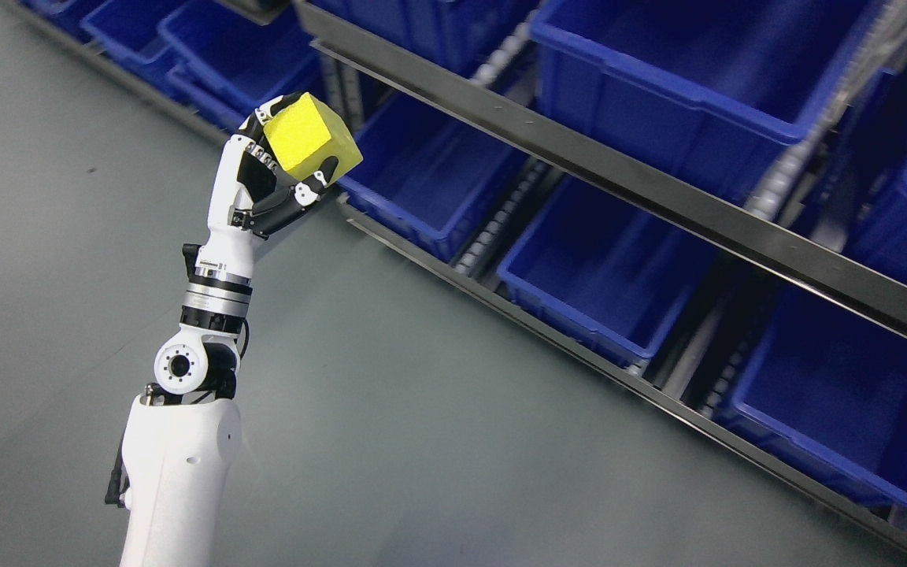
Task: Move yellow foam block to right shelf middle
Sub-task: 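Hold the cube raised in the left hand while turning to the shelves, then move the cube over the middle-shelf blue bin and release it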
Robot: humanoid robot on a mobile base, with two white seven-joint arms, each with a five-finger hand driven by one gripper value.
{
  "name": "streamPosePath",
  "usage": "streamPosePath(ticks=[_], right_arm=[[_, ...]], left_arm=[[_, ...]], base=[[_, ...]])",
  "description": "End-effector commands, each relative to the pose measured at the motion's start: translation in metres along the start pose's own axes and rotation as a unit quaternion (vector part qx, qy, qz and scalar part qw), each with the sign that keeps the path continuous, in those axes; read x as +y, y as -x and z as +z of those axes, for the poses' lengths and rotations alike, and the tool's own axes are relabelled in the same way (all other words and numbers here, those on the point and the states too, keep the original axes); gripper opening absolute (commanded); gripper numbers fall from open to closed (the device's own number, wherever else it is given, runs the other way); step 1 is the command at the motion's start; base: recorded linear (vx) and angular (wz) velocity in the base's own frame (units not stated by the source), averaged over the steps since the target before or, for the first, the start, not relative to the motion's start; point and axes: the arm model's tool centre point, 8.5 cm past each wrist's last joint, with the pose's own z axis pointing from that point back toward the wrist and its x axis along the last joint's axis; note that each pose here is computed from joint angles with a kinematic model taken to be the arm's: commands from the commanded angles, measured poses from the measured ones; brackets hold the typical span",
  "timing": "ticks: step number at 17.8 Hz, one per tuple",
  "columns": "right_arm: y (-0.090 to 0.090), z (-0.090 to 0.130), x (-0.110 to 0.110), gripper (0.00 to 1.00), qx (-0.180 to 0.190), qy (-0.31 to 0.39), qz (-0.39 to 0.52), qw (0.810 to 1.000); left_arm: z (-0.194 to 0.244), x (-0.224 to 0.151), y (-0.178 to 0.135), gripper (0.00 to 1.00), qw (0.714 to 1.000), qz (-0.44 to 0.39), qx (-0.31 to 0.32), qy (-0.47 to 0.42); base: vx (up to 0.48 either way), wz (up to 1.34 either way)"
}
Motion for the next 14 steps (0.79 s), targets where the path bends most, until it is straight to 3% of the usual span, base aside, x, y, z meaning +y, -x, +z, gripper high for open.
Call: streamPosePath(ticks=[1, 7, 14], right_arm=[[-0.008, -0.001, -0.011, 1.0, -0.01, 0.007, 0.001, 1.0], [-0.008, -0.001, -0.011, 1.0, -0.01, 0.007, 0.0, 1.0], [-0.009, -0.001, -0.011, 1.0, -0.011, 0.007, 0.001, 1.0]], left_arm=[[-0.003, -0.024, -0.004, 0.46, 0.999, -0.004, -0.008, 0.044], [-0.015, -0.028, -0.029, 0.45, 0.997, -0.011, -0.046, 0.054], [-0.055, -0.015, -0.114, 0.45, 0.986, -0.039, -0.153, 0.048]], base=[[0.199, -1.19], [0.155, -0.98], [0.117, -0.54]])
